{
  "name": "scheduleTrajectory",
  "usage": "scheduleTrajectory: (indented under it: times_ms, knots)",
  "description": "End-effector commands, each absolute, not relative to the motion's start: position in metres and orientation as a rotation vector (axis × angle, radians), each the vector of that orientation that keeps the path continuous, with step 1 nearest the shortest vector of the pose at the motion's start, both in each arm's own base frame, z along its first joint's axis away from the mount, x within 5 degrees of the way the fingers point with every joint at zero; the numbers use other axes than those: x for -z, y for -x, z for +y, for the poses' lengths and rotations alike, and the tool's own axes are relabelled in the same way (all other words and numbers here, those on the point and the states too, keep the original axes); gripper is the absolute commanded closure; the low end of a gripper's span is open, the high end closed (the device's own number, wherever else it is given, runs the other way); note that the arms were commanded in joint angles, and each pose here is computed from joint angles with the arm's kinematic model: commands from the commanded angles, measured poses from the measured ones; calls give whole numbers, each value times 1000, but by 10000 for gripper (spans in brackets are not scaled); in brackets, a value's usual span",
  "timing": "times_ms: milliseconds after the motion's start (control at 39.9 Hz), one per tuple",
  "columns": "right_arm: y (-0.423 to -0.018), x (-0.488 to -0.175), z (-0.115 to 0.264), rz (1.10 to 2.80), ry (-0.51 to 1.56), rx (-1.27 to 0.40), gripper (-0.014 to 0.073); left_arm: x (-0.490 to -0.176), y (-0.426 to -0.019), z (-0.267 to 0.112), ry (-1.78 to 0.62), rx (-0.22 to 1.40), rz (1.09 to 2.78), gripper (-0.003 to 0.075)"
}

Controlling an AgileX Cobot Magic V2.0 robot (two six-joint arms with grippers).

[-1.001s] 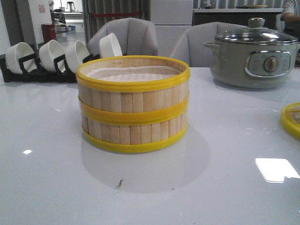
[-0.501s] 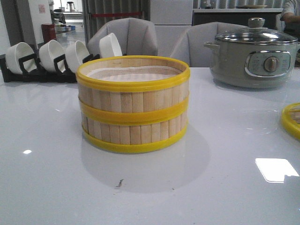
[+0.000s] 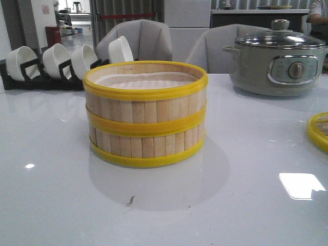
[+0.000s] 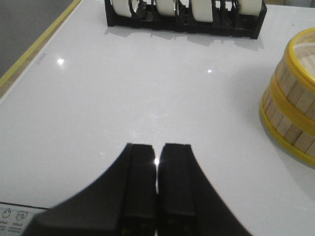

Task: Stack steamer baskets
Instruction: 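Lift the lid with the right gripper and carry it over the stack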

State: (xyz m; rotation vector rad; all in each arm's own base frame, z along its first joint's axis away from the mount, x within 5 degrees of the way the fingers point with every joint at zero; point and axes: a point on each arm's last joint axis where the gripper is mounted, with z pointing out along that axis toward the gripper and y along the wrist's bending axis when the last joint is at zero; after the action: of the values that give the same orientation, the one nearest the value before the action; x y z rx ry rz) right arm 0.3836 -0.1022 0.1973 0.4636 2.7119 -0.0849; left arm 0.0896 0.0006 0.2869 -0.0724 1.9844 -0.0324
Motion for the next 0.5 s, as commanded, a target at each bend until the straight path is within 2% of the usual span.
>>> scheduleTrajectory:
  times_ms: [0, 50, 225, 476]
  knots:
    - [-384, -227, -104, 2622, -442, 99, 520, -303, -92, 0, 67, 48, 1877, 635]
    - [-384, -227, -104, 2624, -446, 95, 548, -303, -92, 0, 67, 48, 1877, 635]
    - [-385, -239, -89, 2614, -405, 76, 538, -303, -92, 0, 67, 48, 1877, 635]
    - [-388, -308, -41, 2536, -243, 37, 538, -303, -92, 0, 67, 48, 1877, 635]
